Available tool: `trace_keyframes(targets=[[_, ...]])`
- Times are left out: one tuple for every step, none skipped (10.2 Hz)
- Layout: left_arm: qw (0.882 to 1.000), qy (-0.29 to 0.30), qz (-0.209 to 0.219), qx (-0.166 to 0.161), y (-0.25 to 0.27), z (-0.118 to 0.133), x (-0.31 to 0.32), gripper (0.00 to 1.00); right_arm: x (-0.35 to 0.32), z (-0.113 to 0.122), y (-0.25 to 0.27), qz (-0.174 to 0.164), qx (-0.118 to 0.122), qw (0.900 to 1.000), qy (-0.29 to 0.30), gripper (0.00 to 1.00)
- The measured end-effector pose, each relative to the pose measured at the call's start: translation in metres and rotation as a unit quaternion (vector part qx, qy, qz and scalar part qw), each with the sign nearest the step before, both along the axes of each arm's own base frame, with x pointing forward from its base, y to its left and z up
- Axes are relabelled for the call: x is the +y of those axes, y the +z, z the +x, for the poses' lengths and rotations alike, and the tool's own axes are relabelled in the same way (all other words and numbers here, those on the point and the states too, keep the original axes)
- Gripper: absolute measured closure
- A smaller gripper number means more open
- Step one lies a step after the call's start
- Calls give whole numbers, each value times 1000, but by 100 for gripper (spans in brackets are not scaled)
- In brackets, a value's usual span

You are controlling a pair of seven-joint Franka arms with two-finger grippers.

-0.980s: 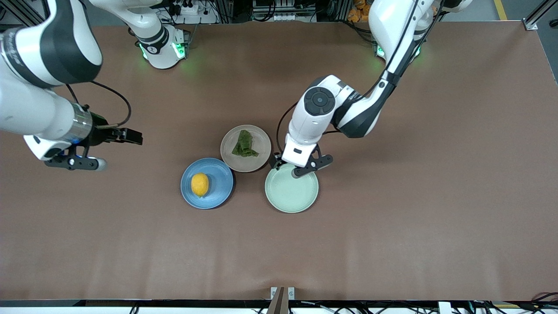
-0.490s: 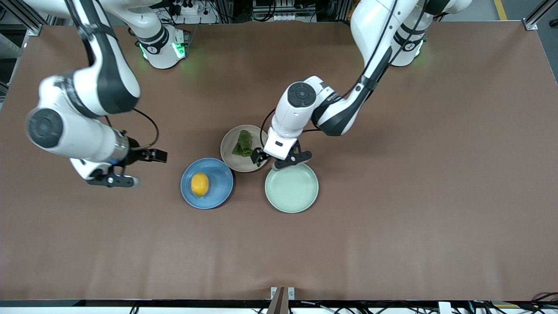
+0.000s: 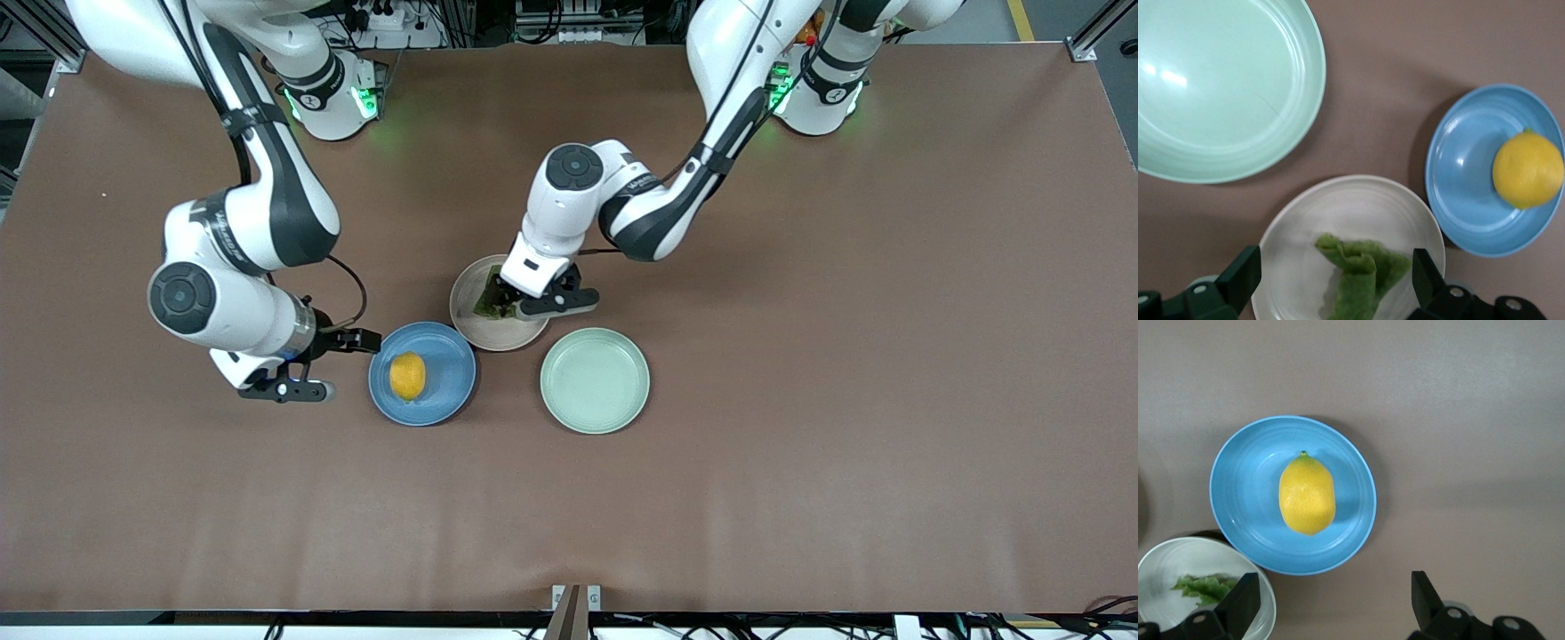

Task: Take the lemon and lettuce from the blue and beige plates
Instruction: 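Lower the left gripper onto the lettuce while the right gripper lowers onto the lemon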

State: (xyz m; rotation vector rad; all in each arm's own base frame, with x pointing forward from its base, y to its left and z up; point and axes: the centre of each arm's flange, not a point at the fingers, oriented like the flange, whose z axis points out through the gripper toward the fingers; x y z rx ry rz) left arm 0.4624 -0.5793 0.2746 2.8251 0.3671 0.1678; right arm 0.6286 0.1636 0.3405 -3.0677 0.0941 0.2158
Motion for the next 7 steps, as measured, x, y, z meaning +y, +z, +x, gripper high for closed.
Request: trace_keyframes(targets=[[1000,-6,4,2,-7,-7,-5,0,5,2,-11,1,-4,1000,2,0],[1000,-13,10,5,-18,-14,-9,0,12,3,-23,2,-8,1000,6,0],[1000,-20,16,9,-29,-21,-14,0,20,4,-35,3,-11,1000,10,0],[999,-27,21,12,-38,-28,-18,0,25,4,-46,3,-11,1000,13,0],[999,-33,24,14,-45,-36,-23,0,27,5,-55,4,-12,1000,13,0],[999,-40,26,12,-49,-42,-27,0,28,6,-64,5,-16,1000,12,0],[999,-48,26,4,-52,-46,-31,0,30,7,-75,6,-21,1000,13,0]])
